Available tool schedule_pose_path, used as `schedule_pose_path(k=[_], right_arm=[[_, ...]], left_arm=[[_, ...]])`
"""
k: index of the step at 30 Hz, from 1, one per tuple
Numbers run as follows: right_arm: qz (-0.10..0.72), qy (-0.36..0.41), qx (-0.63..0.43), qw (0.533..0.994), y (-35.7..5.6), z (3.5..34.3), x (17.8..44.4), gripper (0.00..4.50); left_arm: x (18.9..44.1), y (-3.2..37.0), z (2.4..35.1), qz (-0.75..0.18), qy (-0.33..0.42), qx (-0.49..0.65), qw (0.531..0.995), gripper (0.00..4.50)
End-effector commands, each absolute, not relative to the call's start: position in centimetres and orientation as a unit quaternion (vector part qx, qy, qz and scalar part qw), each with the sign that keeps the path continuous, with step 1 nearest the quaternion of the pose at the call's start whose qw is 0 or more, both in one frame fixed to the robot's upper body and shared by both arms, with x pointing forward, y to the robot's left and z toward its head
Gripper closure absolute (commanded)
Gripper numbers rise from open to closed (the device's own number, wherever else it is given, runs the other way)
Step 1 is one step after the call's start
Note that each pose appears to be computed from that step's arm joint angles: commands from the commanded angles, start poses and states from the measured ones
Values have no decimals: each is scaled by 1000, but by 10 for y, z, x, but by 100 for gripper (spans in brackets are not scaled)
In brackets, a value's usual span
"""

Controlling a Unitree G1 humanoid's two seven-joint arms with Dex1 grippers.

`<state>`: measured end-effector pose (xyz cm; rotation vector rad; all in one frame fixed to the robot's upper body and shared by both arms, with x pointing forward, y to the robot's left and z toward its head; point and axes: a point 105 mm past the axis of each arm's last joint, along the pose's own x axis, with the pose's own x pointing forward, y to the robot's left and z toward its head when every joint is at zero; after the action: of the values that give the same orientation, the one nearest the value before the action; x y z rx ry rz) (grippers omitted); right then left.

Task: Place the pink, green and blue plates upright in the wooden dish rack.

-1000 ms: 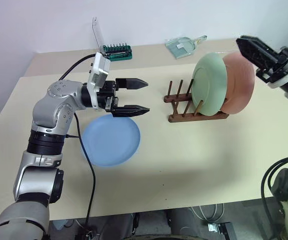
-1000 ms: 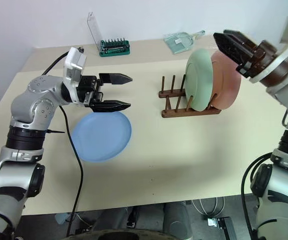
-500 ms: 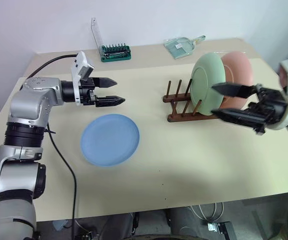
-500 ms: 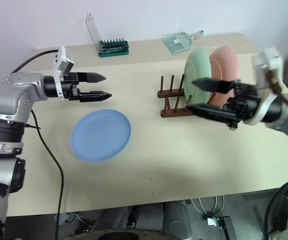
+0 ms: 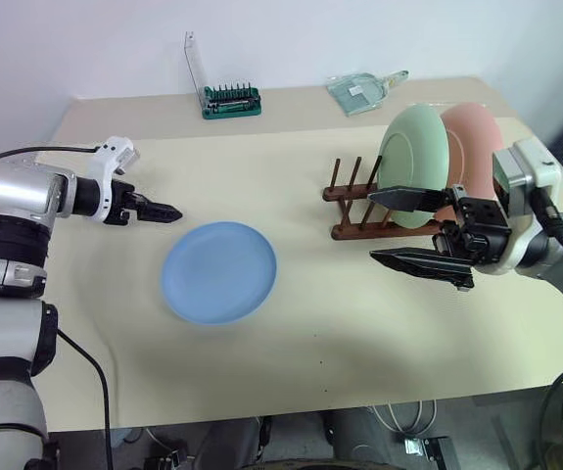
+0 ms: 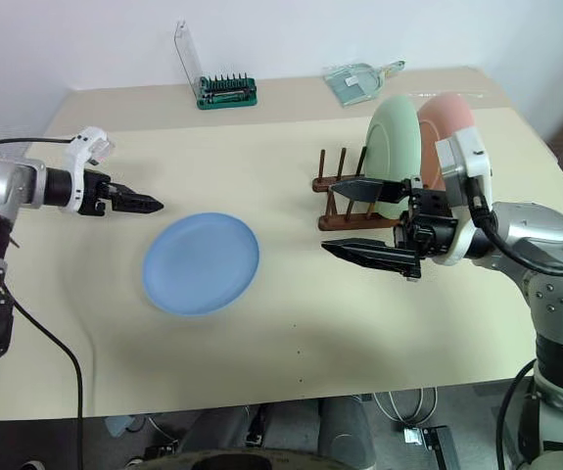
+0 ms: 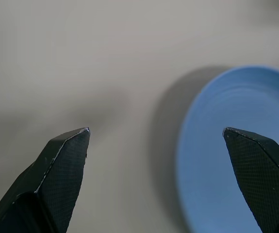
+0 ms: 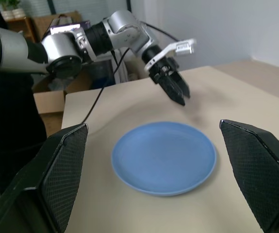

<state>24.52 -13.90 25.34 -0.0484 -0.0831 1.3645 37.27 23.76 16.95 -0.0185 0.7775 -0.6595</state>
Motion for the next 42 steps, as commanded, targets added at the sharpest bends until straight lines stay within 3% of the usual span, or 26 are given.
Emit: schedule_pose_path(k=[1, 4, 19, 22, 29, 35, 42], right_arm=[[630, -65, -34, 773, -137, 262, 244, 6], [626, -67, -36, 776, -137, 261, 246, 6], [603, -69, -45, 793, -146, 264, 247, 6], [598, -70, -48, 797, -147, 266, 248, 0], [591, -73, -56, 801, -148, 269, 252, 0], [589, -77, -63, 802, -149, 270, 254, 0], [555, -132, -62, 819, -141, 290, 264, 0]], left_arm=[[365, 234, 152, -282, 434, -59, 853, 0], [360, 231, 146, -268, 481, -73, 831, 0], [357, 213, 133, -283, 573, -58, 767, 0], [356, 214, 123, -287, 580, -41, 762, 84], [348, 210, 115, -299, 592, -55, 746, 443], [353, 201, 125, -311, 561, -101, 760, 448], [393, 190, 233, -364, 320, -203, 851, 448]])
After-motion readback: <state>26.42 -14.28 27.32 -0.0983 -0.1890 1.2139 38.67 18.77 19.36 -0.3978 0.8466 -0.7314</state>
